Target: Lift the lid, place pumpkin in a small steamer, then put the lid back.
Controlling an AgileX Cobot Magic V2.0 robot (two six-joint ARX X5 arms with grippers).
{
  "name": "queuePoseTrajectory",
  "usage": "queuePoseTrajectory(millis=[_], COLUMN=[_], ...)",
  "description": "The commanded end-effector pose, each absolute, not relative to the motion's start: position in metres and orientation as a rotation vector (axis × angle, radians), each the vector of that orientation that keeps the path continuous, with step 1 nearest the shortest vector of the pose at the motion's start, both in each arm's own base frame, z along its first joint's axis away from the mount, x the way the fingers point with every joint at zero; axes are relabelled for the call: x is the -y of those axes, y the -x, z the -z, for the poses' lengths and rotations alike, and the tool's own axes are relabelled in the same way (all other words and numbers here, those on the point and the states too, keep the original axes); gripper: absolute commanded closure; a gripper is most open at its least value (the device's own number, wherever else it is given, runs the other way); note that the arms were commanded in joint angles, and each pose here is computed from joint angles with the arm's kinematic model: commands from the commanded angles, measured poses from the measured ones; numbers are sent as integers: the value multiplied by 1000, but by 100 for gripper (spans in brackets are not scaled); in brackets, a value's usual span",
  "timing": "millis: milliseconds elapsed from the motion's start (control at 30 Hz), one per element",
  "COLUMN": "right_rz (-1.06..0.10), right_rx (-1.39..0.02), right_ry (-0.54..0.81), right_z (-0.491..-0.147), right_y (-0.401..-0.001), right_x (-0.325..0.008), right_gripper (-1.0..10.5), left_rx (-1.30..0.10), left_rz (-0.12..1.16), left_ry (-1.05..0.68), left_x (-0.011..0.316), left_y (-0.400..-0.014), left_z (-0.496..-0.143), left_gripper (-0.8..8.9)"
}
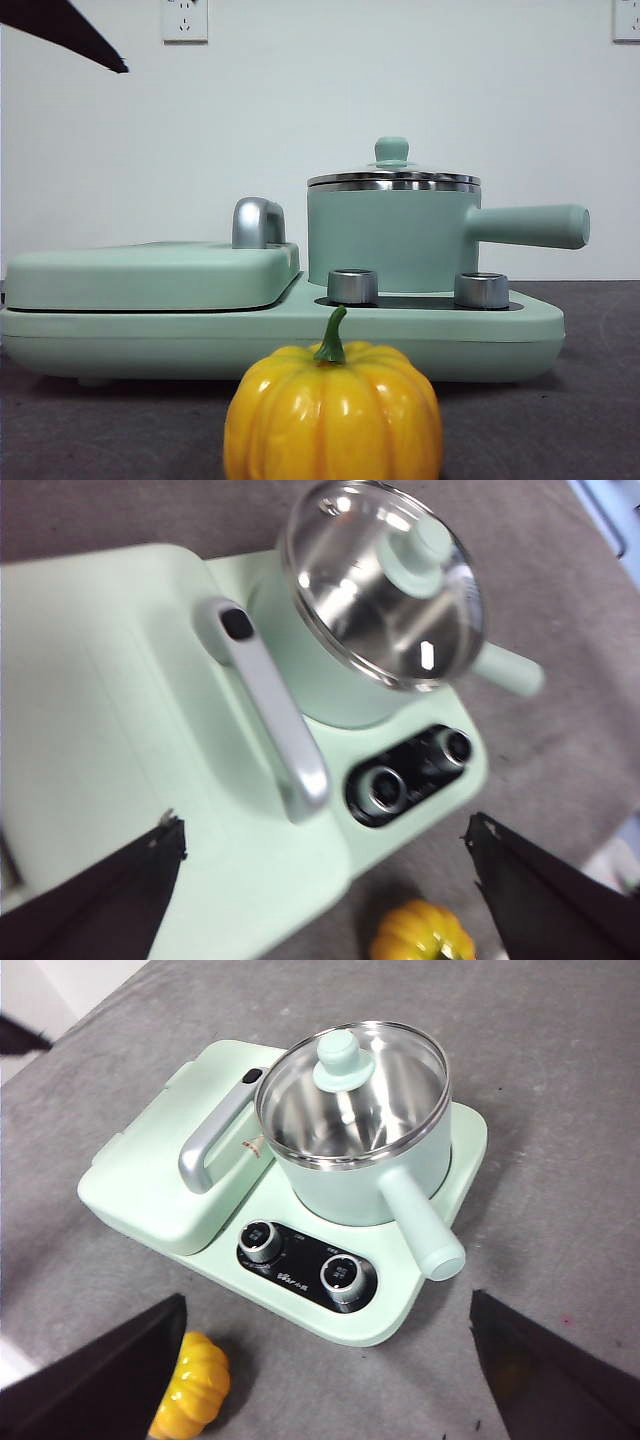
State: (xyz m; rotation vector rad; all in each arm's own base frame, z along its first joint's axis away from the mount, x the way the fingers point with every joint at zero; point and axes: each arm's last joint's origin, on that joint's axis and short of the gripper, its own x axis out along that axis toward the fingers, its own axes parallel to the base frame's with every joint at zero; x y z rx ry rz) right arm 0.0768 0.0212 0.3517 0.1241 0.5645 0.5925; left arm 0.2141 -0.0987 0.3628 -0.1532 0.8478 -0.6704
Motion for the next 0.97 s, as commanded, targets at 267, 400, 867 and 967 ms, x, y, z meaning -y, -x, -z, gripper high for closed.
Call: queuePoseTrajectory(millis=[267, 400, 867, 967], right_rz=[-622, -623, -625, -625], right_rx=[-544, -545, -543, -543], right_ry=[-107, -107, -107, -108], right_z=[-356, -356, -357, -357], right_y=[-76, -76, -76, -76], right_x=[-23, -23, -23, -23], right_gripper=[494, 494, 494, 494], left_rx=[-908, -969, -978, -969], left_rz=[741, 761, 827, 822], left_ry=[48, 3, -136, -235], left_x=[153, 177, 265, 281], left_y=[-292, -318, -358, -353], left_z=[-385, -386, -367, -359], left_gripper=[380, 380, 380, 381])
